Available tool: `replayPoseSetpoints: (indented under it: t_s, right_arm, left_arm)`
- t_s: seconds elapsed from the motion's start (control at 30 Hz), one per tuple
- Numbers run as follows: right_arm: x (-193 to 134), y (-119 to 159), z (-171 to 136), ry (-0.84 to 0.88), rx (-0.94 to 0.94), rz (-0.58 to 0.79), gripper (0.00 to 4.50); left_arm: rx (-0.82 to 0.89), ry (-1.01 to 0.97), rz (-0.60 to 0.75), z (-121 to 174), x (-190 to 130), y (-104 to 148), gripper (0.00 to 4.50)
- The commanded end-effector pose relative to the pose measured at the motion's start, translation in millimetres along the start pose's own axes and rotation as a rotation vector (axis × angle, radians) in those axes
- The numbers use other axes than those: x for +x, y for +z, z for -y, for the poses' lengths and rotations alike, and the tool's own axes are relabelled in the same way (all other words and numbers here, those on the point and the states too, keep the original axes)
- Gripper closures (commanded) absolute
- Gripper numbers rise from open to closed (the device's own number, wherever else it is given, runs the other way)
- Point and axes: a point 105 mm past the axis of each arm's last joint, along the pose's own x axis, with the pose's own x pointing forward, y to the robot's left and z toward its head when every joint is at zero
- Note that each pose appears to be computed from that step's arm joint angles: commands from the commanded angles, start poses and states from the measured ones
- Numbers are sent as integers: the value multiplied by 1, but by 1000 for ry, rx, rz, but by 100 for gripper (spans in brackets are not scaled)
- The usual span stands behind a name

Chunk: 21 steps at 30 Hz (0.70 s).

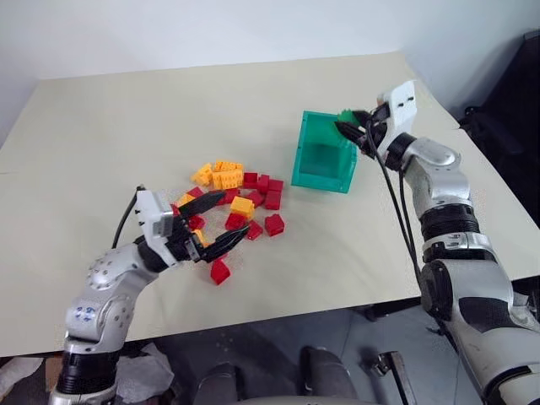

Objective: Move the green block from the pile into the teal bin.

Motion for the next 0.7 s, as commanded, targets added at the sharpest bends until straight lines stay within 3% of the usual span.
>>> replayPoseSetpoints:
  t_s: [0.03, 0.2, 0.5, 0.6, 0.7]
  right_arm:
    - [6, 16, -2, 15, -44, 43, 302]
    - [8, 8, -3, 12, -16, 23, 302]
    - [-6, 26, 1, 61, -89, 126, 2]
    - [-29, 38, -5, 177, -154, 233, 2]
    - [-54, 27, -8, 268, -159, 220, 2]
  left_arm:
    - [25, 5, 22, -2, 6, 4, 0]
    - [30, 20, 43, -3, 10, 5, 0]
    - [77, 67, 3, -9, -3, 0, 0]
    - [153, 141, -28, -26, -20, 3, 0]
    - [184, 150, -97, -33, -38, -2, 0]
